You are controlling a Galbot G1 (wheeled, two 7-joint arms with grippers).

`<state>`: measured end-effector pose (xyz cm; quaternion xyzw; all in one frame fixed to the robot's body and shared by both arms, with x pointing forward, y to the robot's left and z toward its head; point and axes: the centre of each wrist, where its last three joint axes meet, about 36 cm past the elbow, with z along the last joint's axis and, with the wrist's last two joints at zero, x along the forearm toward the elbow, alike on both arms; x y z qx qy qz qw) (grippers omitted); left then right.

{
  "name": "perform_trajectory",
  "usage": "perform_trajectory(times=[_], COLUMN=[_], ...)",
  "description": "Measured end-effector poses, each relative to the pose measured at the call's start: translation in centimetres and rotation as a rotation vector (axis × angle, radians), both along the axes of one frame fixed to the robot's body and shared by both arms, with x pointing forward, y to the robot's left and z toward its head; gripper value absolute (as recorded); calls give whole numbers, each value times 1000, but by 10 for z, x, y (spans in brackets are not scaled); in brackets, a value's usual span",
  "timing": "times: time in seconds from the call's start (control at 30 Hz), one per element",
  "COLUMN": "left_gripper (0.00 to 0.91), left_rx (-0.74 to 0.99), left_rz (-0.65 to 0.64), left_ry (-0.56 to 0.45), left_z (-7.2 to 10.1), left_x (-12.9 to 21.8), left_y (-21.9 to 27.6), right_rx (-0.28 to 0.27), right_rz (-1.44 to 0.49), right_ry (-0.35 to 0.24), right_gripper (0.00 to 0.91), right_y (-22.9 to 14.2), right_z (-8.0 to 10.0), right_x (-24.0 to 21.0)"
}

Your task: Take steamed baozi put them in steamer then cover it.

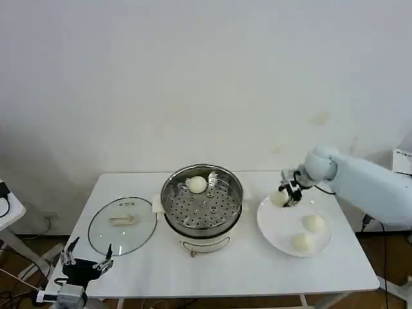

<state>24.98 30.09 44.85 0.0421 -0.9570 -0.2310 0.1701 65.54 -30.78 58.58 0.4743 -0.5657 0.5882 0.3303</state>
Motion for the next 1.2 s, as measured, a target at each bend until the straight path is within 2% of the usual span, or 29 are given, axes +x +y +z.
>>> perform_trajectory(times=[0.27,0.37,0.5,0.6,0.8,1.2], left_gripper=[907,907,907,907,907,907], left_rx=[2,-2,-5,-5,-13,-16], left_rz=[4,6,9,13,16,17], left_ry=[-12,-17,-22,-27,-49,-71], left_z=[4,5,5,6,11,17], left_x=[1,1,2,2,4,5], left_y=[2,1,1,1,-1,-2], right_rx=[56,76,100,115,126,114], right_rz=[54,79,105,125,164,193], right_ry=[-74,-80,-69,-49,1,97], right_gripper=[625,625,625,625,625,625], right_y=[49,73,108,137,196,284], right_z=[67,82,91,91,78,26], right_x=[2,0,-2,-3,-9,-10])
